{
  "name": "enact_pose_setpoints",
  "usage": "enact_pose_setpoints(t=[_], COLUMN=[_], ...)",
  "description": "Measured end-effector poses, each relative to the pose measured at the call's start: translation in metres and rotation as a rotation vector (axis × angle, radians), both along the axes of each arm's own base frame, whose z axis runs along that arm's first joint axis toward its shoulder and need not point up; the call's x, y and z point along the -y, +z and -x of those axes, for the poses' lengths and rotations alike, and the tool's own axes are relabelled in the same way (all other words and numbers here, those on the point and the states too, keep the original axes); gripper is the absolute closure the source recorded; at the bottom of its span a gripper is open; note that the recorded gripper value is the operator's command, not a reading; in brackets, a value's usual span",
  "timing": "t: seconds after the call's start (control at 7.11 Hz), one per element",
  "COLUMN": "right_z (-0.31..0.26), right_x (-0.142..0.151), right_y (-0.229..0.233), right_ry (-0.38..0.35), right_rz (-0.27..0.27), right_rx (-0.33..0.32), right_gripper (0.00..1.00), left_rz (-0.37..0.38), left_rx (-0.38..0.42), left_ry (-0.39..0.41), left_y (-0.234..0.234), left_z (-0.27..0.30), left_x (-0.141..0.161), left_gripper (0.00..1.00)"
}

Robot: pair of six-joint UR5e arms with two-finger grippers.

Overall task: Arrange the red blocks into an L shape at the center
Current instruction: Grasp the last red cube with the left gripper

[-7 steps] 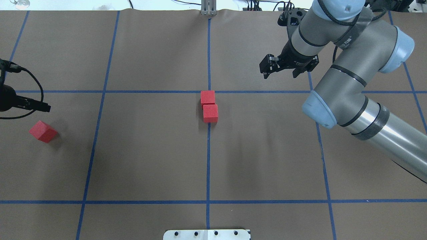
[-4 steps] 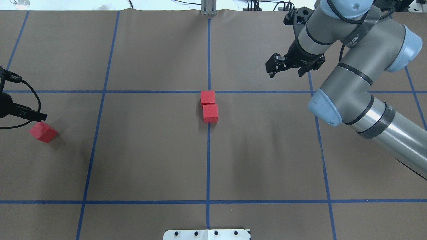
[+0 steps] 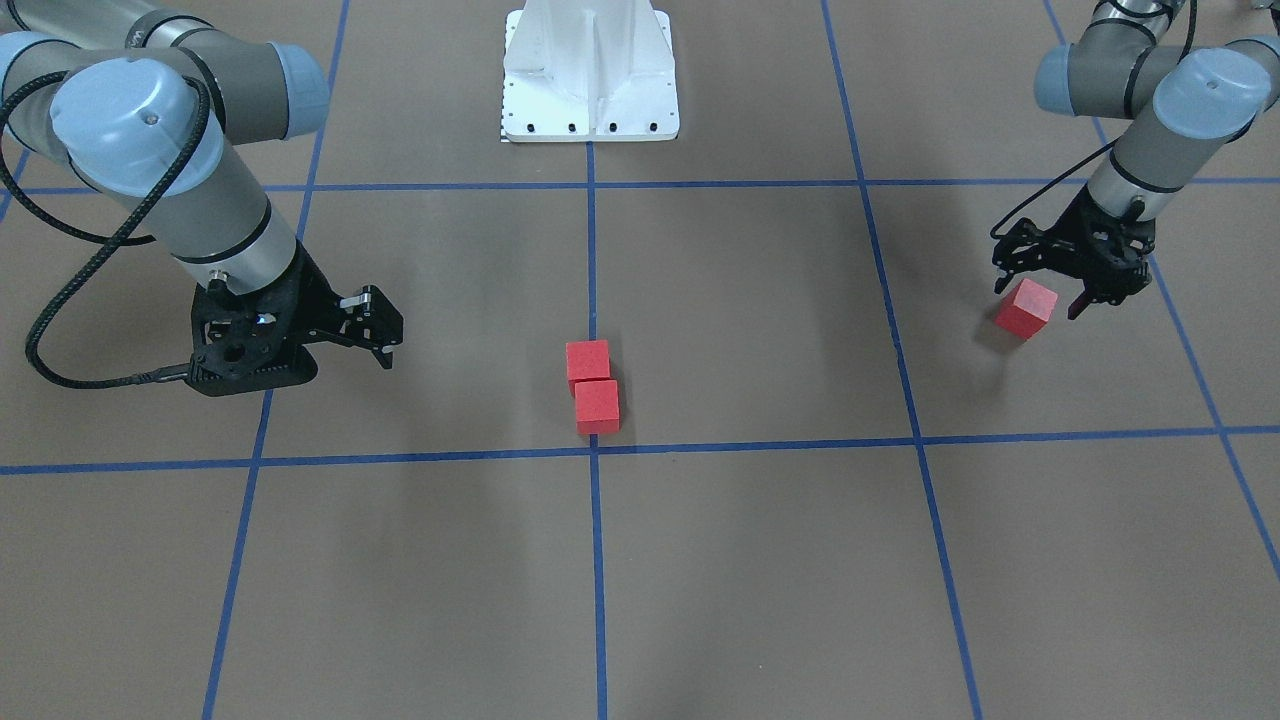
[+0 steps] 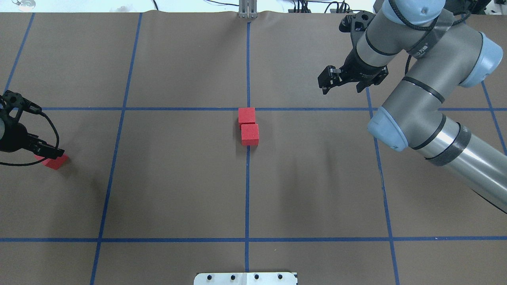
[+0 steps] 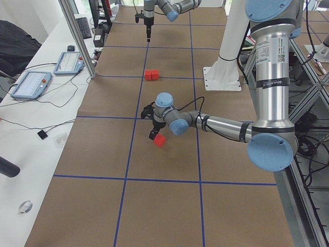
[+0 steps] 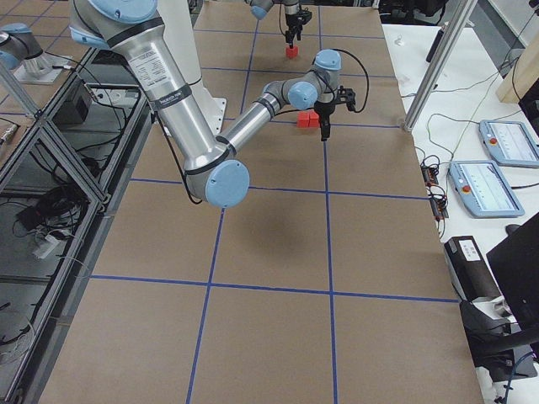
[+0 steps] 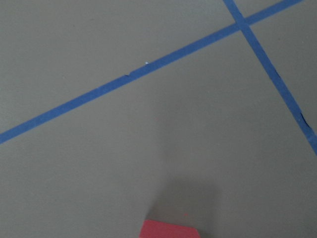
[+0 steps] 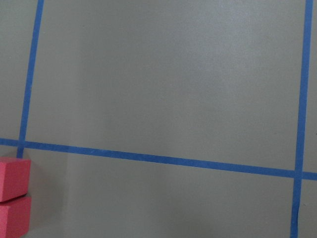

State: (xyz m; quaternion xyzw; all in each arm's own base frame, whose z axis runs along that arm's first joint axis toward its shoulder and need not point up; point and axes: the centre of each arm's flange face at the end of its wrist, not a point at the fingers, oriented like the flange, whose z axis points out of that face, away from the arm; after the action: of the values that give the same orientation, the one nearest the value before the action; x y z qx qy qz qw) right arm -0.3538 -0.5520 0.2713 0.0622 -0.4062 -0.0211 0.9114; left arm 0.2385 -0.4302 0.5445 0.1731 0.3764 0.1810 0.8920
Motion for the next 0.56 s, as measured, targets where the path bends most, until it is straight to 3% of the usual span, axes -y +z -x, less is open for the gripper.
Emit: enact_pose_setpoints(t=[0.56], right_z=[-0.001], right_x=[-0.001], right_y=[0.004], right_ry=[0.000], right_rz=[0.004], right_rx=[-0.003], right_gripper=[0.01], left_rz=[0.019], left_rx=[0.017], left_ry=[0.009], left_y=[0.014], left_z=[-0.005], left_x=[-0.001], left_gripper=[0.00])
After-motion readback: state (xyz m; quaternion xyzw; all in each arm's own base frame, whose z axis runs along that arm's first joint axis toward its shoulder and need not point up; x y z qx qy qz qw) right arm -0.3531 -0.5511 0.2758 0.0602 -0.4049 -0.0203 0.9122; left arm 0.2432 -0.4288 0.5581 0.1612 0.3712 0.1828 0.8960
